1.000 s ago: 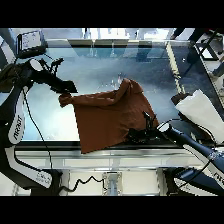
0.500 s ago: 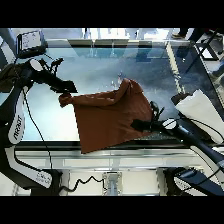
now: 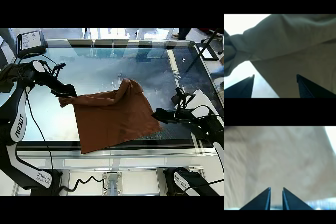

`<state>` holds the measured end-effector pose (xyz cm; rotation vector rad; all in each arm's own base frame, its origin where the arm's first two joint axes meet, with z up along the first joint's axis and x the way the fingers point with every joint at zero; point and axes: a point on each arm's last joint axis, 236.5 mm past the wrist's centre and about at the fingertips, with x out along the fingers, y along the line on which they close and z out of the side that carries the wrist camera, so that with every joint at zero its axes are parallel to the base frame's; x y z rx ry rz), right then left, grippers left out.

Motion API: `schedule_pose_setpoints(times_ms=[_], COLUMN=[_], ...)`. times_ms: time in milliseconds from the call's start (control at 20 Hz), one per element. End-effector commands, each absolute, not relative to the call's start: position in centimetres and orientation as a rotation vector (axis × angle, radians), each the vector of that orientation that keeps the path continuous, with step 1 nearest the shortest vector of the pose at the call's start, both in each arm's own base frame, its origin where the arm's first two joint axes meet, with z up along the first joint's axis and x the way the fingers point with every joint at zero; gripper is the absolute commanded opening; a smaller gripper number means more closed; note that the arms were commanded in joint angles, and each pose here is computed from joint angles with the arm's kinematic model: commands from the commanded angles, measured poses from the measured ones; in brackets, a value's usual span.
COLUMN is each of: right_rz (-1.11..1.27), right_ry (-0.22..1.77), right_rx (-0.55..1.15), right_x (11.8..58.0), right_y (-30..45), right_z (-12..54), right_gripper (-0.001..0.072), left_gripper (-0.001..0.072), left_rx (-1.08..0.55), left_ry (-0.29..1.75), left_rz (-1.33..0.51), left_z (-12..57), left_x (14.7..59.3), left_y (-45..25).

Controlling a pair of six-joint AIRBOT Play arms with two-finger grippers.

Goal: Fold the shirts.

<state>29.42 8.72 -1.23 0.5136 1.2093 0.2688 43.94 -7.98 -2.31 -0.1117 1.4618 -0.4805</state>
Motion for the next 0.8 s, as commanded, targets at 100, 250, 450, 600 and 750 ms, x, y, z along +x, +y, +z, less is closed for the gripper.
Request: schedule_pose_setpoints(times_ms=[100,250,450,600,750], right_rz=[0.321,0.418,0.465,0.489,0.518], right_ry=[1.444,1.45,1.481,1.489,1.445], right_rx=[0.602,0.751,0.874,0.948,0.999], right_x=[22.6,21.1,19.2,18.1,18.6], right_y=[10.4,13.5,15.4,16.5,17.2], right_z=[-5.1,-5.3,-5.7,-6.0,-5.6], right_gripper=[0.0292,0.0342,0.0341,0.0341,0.0332], left_gripper=[0.062,0.062,0.0619,0.0618,0.0617], left_rx=[0.005,0.039,0.037,0.032,0.055], left_ry=[1.466,1.399,1.457,1.528,1.533], left_rz=[-0.359,-0.32,-0.338,-0.353,-0.379], left_z=[-4.4,-4.7,-7.4,-9.8,-10.2], left_x=[45.1,47.2,47.1,46.1,46.0], left_y=[-4.7,-3.8,-3.9,-4.0,-4.0])
